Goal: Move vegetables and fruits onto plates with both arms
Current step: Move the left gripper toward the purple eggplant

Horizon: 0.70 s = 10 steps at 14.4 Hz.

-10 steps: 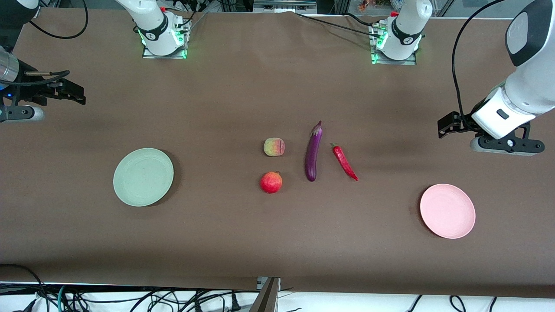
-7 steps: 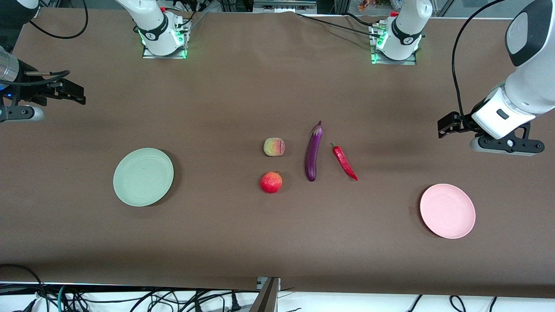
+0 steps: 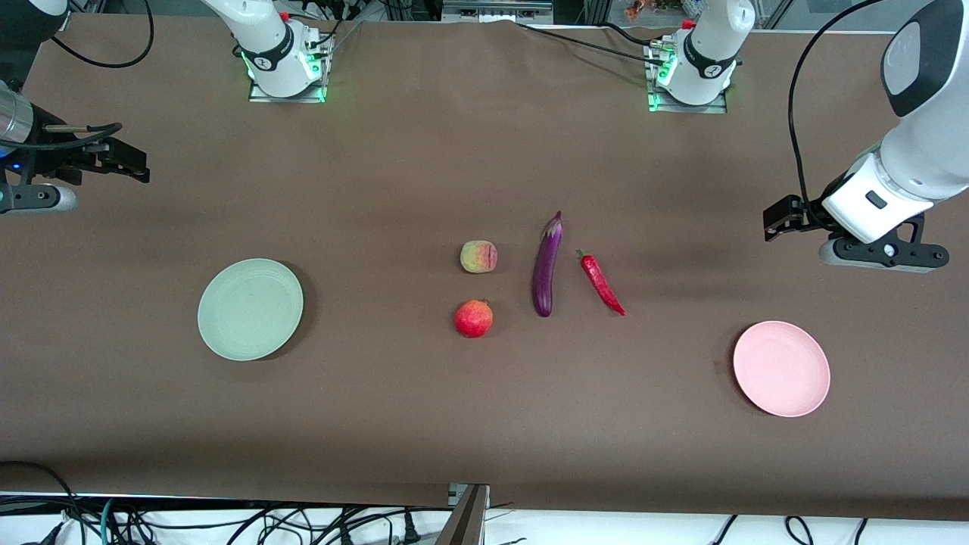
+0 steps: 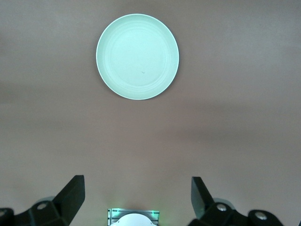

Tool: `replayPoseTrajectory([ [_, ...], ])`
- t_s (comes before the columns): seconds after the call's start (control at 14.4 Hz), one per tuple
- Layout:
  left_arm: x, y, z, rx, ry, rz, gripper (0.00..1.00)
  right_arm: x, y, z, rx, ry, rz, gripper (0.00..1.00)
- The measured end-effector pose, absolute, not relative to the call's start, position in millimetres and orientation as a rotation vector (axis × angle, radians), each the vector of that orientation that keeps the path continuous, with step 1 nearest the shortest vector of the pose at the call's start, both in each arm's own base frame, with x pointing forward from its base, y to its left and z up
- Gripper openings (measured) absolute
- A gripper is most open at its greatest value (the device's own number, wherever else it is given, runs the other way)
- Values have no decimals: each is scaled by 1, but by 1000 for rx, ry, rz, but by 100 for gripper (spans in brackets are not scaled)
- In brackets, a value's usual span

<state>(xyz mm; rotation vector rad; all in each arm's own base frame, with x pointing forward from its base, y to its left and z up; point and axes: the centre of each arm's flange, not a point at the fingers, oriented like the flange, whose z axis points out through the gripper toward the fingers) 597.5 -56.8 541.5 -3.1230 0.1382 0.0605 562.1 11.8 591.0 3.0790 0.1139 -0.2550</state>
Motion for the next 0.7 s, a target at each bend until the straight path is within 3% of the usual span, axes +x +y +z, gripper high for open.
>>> replayPoseTrajectory([
  [0.7,596,-90,513,-3110,226,202,100,563,12,590,3079,114,-259,100],
])
